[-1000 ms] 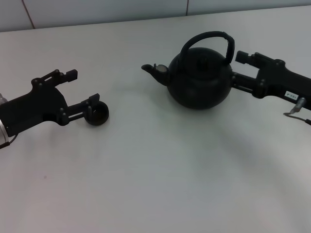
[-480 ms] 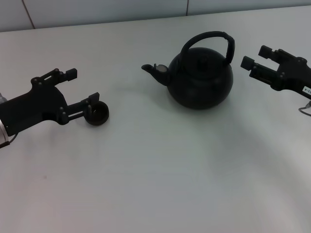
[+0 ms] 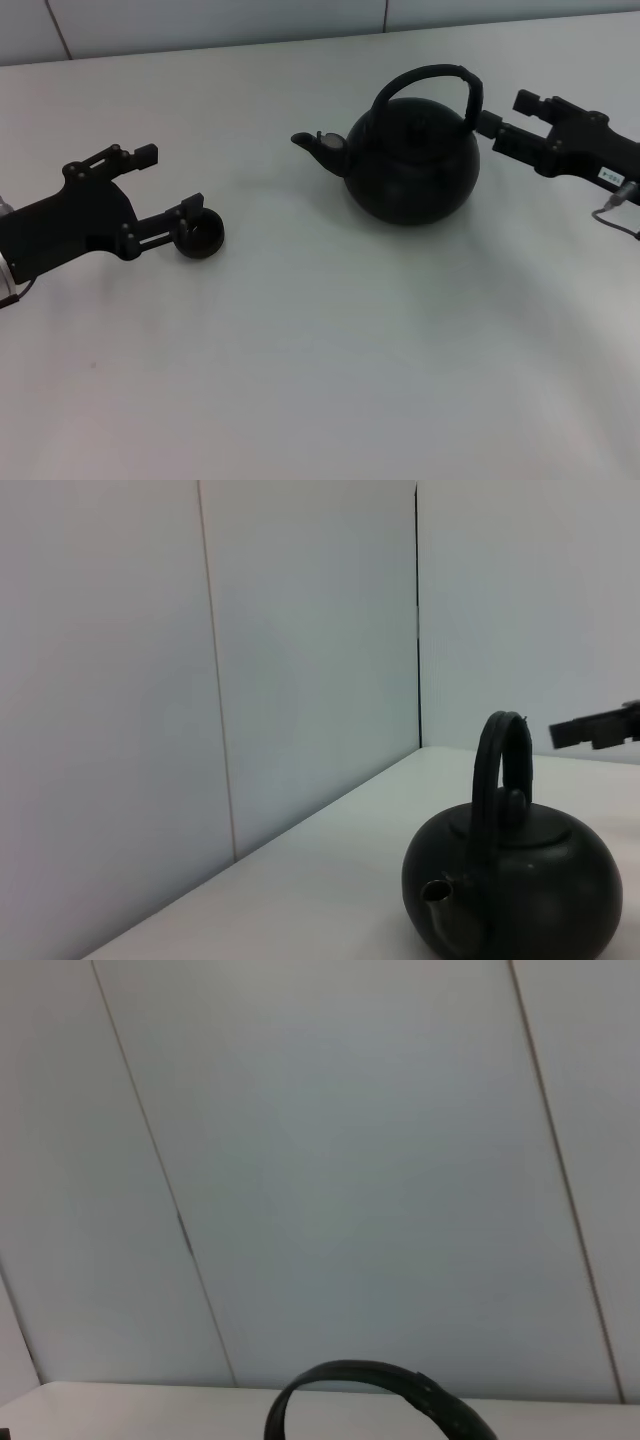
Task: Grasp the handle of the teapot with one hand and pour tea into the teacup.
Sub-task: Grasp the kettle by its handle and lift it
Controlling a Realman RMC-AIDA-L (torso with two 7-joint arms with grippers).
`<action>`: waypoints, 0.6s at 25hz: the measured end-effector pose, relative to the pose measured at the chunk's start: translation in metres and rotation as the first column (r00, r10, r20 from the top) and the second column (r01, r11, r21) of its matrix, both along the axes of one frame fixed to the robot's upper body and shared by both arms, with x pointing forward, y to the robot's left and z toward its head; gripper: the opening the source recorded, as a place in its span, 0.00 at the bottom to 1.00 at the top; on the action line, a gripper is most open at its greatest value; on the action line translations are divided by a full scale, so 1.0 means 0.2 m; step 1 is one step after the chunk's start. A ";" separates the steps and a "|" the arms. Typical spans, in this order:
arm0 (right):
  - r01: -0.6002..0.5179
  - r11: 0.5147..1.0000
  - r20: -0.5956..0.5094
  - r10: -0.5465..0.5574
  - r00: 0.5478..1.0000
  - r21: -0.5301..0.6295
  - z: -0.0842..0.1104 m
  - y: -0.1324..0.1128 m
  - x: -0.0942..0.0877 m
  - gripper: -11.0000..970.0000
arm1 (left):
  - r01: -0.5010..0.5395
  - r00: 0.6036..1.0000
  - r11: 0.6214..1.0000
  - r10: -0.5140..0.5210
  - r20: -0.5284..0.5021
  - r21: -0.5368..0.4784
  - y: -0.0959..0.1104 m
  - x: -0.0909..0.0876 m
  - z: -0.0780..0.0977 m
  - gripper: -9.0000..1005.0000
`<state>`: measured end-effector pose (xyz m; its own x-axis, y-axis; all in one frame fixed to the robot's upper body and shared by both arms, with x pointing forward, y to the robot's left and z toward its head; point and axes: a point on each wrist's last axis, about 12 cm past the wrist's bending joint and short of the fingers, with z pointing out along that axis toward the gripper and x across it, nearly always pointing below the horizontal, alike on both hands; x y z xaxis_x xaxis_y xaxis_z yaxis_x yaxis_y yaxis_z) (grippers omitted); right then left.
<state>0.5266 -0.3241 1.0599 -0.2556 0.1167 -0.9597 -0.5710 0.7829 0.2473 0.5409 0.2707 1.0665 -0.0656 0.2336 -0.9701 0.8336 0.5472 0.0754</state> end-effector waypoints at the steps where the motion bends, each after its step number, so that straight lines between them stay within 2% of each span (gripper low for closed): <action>1: -0.002 1.000 -0.002 0.002 1.000 0.000 0.00 0.01 0.01 0.78 | 0.000 1.000 1.000 0.000 -0.002 -0.002 0.00 0.00 0.00 0.81; 15: 0.049 0.999 -0.050 -0.049 0.998 -0.002 -0.04 0.04 0.07 0.78 | -0.003 1.000 1.000 0.003 -0.003 -0.004 0.01 -0.01 0.00 0.81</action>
<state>0.5416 -0.3164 1.0521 -0.2970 0.1296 -0.9460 -0.5191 0.8097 0.2739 0.5390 0.2722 1.0659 -0.0690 0.2291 -0.9710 0.8323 0.5498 0.0706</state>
